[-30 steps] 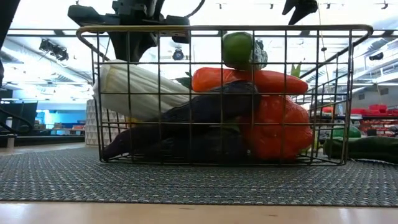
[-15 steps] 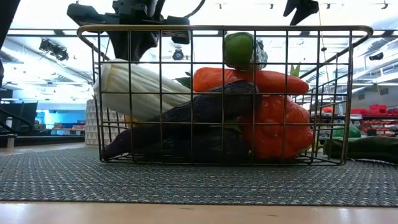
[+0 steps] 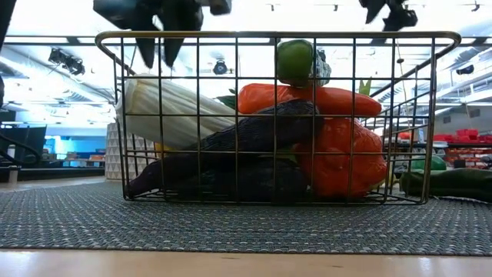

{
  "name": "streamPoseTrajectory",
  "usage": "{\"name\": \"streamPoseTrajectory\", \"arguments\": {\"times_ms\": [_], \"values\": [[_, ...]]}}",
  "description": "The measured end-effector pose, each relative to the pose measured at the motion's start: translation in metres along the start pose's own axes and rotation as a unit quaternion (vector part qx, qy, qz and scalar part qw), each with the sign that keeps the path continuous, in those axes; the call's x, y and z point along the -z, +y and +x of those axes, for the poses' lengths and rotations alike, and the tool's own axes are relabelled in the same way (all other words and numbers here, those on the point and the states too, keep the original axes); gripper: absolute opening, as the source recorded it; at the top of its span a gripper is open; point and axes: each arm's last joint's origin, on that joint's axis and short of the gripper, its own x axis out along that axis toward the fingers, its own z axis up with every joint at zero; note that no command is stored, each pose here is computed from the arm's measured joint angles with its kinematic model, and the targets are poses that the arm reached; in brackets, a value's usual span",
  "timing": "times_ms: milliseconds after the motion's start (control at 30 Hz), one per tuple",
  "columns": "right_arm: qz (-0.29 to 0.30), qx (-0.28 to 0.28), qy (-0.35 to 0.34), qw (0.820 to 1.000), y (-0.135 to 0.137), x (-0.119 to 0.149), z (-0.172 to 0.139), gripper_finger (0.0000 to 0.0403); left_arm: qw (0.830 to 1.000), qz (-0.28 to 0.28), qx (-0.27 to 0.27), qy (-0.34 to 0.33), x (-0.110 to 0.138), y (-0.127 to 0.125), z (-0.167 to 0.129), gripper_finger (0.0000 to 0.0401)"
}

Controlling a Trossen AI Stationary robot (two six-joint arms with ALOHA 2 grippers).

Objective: Build produce basket
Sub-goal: Put the green grapes into the gold wire basket

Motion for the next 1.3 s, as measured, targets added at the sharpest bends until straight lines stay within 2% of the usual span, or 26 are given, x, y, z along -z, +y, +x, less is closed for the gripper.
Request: {"name": "streamPoseTrajectory", "arguments": {"times_ms": [233,433,533,700,833,967,1300], "values": [[0.074,0.044,0.091,0.992,-0.004,0.028,0.063,0.0347,0.993,0.075,0.061,-0.062,-0.019,0.016,-0.041,0.0172],[0.094,0.01,0.119,0.988,0.002,0.05,0.128,0.0347,0.977,0.141,0.096,-0.129,-0.023,0.024,-0.073,0.0178],[0.097,-0.011,0.129,0.987,0.007,0.059,0.157,0.0347,0.969,0.157,0.109,-0.153,-0.023,0.025,-0.086,0.0175],[0.054,-0.05,0.08,0.994,0.019,0.06,0.191,0.0347,0.958,0.173,0.139,-0.182,-0.024,0.026,-0.105,0.0173],[-0.018,-0.041,0.055,0.997,0.029,0.061,0.207,0.0347,0.952,0.185,0.154,-0.191,-0.025,0.027,-0.115,0.0176],[-0.08,-0.027,0.078,0.993,0.033,0.064,0.221,0.0347,0.949,0.182,0.165,-0.195,-0.024,0.029,-0.123,0.0178],[-0.129,-0.014,0.137,0.982,0.039,0.066,0.267,0.0347,0.951,0.154,0.182,-0.199,-0.025,0.026,-0.125,0.0175]]}}
